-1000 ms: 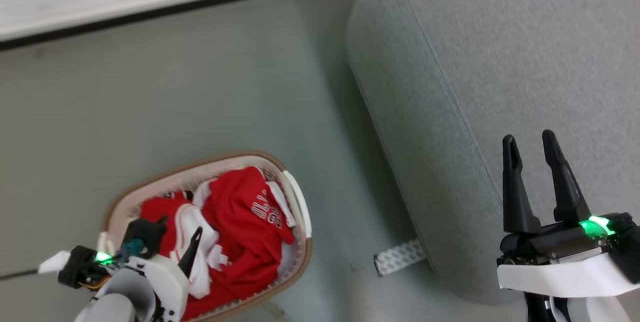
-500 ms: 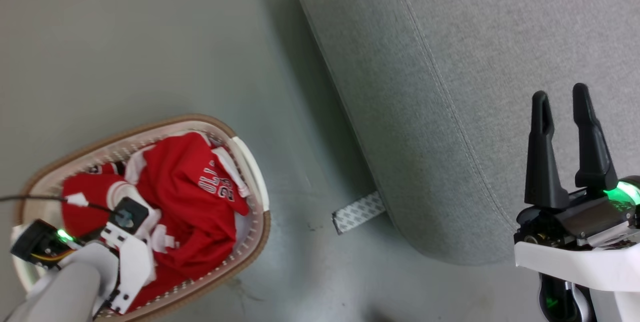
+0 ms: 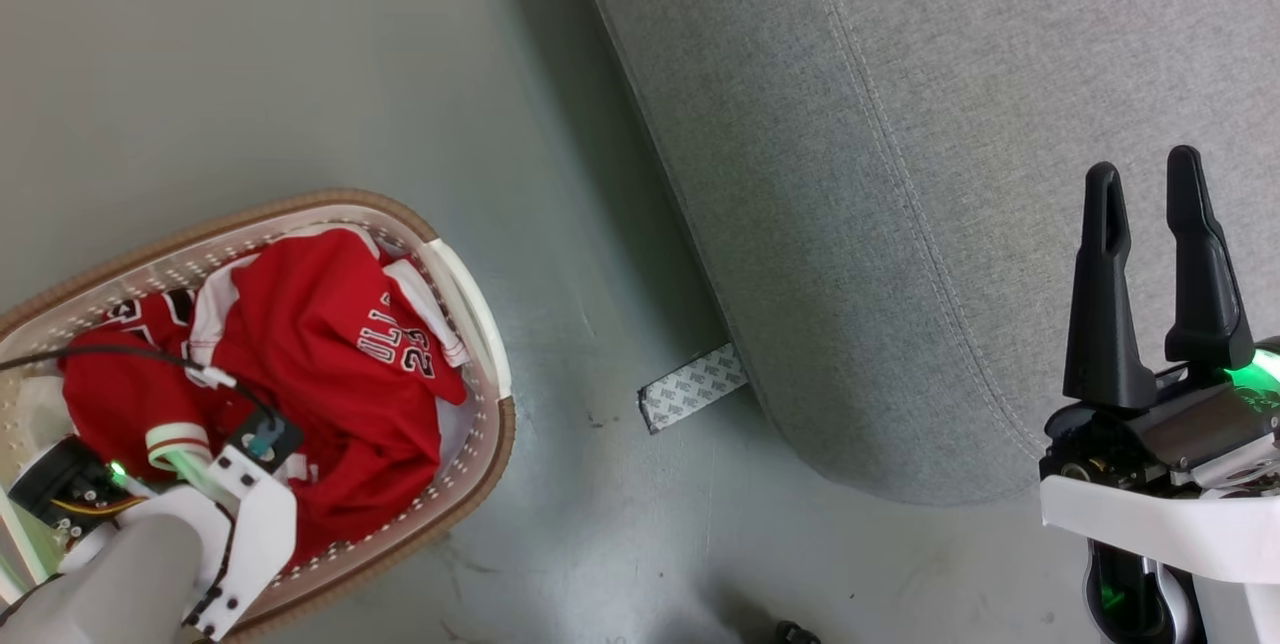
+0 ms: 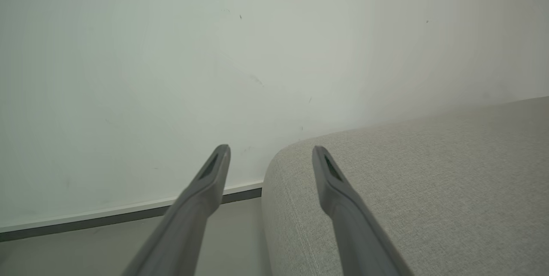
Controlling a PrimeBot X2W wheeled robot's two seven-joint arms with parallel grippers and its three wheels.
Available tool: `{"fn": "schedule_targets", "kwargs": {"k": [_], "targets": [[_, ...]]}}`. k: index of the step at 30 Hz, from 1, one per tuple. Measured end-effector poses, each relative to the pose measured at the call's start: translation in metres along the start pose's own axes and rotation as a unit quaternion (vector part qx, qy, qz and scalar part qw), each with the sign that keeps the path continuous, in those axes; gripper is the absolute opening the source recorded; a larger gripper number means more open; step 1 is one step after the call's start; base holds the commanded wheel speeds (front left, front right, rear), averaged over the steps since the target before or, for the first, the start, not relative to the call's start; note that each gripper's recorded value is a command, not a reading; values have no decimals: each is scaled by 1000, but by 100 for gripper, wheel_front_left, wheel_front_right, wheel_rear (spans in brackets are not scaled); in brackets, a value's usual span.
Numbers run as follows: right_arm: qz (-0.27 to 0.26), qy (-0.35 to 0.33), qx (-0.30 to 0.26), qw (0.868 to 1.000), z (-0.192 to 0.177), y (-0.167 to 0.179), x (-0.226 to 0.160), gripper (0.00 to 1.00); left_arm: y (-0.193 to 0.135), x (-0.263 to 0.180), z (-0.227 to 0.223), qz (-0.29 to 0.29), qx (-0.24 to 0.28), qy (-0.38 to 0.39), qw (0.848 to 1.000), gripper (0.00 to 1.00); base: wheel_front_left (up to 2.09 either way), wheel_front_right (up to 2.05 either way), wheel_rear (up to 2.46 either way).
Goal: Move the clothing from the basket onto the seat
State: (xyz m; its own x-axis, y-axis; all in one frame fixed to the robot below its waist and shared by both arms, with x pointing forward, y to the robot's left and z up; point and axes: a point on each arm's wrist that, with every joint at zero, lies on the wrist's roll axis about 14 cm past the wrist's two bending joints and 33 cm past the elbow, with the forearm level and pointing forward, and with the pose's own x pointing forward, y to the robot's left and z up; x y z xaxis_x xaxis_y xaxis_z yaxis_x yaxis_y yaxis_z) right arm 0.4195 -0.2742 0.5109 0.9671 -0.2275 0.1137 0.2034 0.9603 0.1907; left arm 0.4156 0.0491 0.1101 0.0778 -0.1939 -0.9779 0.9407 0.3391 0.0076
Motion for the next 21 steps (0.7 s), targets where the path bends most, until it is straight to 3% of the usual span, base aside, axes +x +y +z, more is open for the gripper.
{"fn": "schedule_targets", "kwargs": {"k": [2,3,14,21], "targets": [[0,1,0,1000,-1,0,0,100,2,0,3,0,-4,-7,1000,36,0,0,0],[0,1,0,1000,-1,0,0,100,2,0,5,0,-5,-11,1000,0,0,0,0],[13,-25,0,1000,22,7,-5,100,-9,-27,30,6,-36,-84,996,0,0,0,0],[39,-51,-3,998,44,22,-18,100,-11,-83,72,33,-97,-194,976,0,0,0,0]]}}
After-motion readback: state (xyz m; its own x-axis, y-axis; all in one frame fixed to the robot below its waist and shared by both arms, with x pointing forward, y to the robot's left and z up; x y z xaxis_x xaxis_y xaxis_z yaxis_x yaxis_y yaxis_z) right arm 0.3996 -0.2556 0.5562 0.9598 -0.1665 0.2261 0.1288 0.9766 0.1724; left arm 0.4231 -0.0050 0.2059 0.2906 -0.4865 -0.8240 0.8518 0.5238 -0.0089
